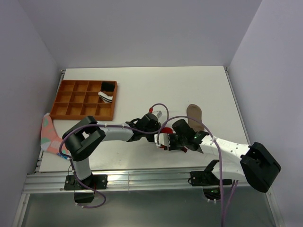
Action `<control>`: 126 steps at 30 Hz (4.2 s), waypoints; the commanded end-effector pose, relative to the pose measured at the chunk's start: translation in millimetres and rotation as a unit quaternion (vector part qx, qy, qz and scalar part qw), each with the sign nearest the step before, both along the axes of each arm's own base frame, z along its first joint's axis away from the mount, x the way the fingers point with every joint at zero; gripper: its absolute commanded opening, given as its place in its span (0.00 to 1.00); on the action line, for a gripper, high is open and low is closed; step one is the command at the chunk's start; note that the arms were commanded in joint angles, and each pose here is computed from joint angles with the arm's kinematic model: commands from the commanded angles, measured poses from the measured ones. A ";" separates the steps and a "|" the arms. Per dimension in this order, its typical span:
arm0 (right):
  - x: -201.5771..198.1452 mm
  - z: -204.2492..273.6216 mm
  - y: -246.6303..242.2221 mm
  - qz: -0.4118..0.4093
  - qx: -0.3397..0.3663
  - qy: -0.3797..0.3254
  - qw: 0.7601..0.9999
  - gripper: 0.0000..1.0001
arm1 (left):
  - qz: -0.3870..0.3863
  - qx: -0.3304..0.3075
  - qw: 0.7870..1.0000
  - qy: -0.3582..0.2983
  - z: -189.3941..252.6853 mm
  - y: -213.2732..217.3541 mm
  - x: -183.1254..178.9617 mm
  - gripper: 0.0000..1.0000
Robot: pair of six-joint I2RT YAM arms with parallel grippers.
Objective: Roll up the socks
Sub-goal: Roll the sock at the center of the board.
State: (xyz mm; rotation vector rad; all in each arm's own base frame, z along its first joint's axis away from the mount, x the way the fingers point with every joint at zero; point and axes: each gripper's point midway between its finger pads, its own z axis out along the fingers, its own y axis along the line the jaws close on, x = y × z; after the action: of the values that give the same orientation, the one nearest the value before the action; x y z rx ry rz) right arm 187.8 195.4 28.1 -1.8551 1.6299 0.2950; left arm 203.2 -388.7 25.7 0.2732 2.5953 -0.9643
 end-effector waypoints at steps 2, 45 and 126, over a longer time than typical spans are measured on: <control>-0.9 -10.9 -0.9 -0.002 -0.013 -0.003 1.000 0.35 | -0.005 0.071 0.996 0.054 -40.3 29.4 -25.8 0.00; -4.6 -27.8 -9.0 -0.015 -0.039 0.007 0.999 0.13 | 0.082 0.040 0.996 0.008 -22.3 40.5 51.6 0.41; -17.3 -39.0 95.0 -0.084 -0.161 0.499 0.848 0.08 | 0.308 -0.017 0.951 -0.013 -16.3 170.9 18.1 0.00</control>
State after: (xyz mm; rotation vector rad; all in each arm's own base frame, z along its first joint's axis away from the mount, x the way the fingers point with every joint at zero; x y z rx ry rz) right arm 170.3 312.2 24.1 -1.8014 2.5061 1.2964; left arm 220.0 -234.5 19.2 -0.4969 2.3993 -0.8578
